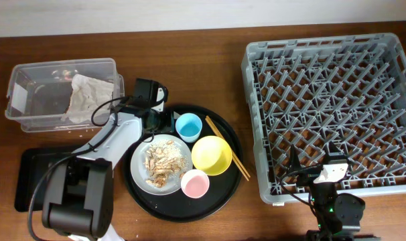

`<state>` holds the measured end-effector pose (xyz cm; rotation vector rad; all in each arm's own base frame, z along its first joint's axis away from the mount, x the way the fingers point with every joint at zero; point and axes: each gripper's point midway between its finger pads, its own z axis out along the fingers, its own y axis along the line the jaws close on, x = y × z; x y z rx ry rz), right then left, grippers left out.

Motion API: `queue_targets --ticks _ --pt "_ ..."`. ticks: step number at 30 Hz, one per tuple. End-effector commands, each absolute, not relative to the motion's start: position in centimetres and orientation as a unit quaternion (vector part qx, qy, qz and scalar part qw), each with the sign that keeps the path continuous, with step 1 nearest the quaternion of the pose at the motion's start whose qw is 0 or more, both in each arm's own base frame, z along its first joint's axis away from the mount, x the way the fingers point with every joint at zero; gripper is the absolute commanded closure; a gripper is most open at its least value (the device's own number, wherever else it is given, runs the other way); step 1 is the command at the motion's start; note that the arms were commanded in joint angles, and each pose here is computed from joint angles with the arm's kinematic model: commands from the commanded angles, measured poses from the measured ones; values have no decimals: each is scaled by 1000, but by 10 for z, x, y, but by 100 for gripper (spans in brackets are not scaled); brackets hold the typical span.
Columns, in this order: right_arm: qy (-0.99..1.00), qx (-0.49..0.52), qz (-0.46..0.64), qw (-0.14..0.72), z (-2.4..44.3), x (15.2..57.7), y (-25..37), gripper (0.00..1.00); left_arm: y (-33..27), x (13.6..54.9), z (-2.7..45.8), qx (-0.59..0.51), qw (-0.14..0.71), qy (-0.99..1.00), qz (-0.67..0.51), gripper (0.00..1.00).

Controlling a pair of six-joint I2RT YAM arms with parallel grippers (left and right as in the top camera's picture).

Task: Sort waste into correct bins and load items into the dishwasher rack
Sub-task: 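Carry the tissue left and release it into the clear bin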

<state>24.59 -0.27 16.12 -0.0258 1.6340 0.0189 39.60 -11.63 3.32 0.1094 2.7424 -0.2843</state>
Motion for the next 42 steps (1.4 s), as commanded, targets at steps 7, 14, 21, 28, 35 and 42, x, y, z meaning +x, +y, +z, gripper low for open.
queue_targets --ticks 7,14,21,28,35,42 --pt "731 -13 5 682 158 246 -3 1 -115 400 17 7 179 979 -98 59" --pt "731 -13 5 682 158 246 -3 1 -120 422 60 9 222 969 -108 99" --pt "731 -13 5 682 158 246 -3 1 -99 421 178 -6 341 933 -115 99" --pt "731 -13 5 682 158 246 -3 1 38 432 247 -160 460 871 58 99" --pt "731 -13 5 682 158 246 -3 1 134 463 173 -258 421 864 99 54" --pt "731 -13 5 682 158 246 -3 1 123 452 212 -242 451 859 36 1"
